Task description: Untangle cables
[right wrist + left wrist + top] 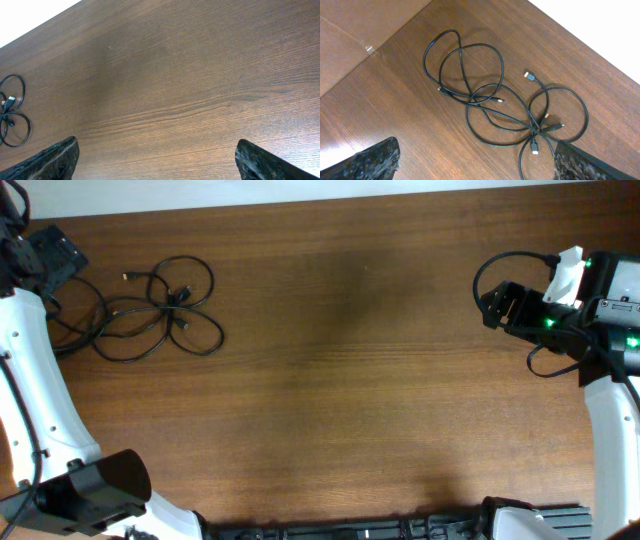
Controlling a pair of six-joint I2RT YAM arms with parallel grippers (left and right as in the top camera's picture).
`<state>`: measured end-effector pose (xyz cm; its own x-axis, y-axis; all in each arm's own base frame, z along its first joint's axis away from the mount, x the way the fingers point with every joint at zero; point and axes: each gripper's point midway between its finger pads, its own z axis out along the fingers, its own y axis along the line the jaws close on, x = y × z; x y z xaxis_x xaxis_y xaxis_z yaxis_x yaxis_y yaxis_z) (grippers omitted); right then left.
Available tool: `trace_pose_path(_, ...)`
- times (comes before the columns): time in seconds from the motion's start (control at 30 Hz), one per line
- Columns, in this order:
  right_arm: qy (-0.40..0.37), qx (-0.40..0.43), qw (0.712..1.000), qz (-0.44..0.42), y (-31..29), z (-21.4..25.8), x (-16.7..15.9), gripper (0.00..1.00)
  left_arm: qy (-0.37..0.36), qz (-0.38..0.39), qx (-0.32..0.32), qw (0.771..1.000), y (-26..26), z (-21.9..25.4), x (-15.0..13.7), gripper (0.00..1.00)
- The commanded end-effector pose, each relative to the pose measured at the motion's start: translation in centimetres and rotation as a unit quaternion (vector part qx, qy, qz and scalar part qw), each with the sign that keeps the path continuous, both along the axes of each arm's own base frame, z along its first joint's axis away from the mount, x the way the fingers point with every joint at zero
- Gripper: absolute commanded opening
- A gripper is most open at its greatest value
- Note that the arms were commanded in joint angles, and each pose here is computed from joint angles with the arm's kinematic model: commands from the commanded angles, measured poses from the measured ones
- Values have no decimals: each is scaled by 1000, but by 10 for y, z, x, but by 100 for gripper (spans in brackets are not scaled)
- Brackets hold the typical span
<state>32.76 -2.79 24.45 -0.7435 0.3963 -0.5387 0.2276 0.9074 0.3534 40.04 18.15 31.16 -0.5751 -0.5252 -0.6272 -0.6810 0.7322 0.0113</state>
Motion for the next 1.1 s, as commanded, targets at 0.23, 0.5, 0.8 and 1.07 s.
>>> trace_pose_path(0.23,-15,-10,1000,-1,-3,11,1,99,-3,-1,-2,1000,0,2,0,99)
trace_pose_path(0.5,-15,-10,1000,-1,-3,11,1,99,0,-1,-2,1000,1,0,1,99)
trace_pose_path(0.8,-15,-10,1000,-1,-3,11,1,99,-3,-9,-13,1000,-4,-1,2,99)
trace_pose_path(1.07,-15,-10,1000,-1,-3,11,1,99,-84,-79,-42,992,-43,25,33,99)
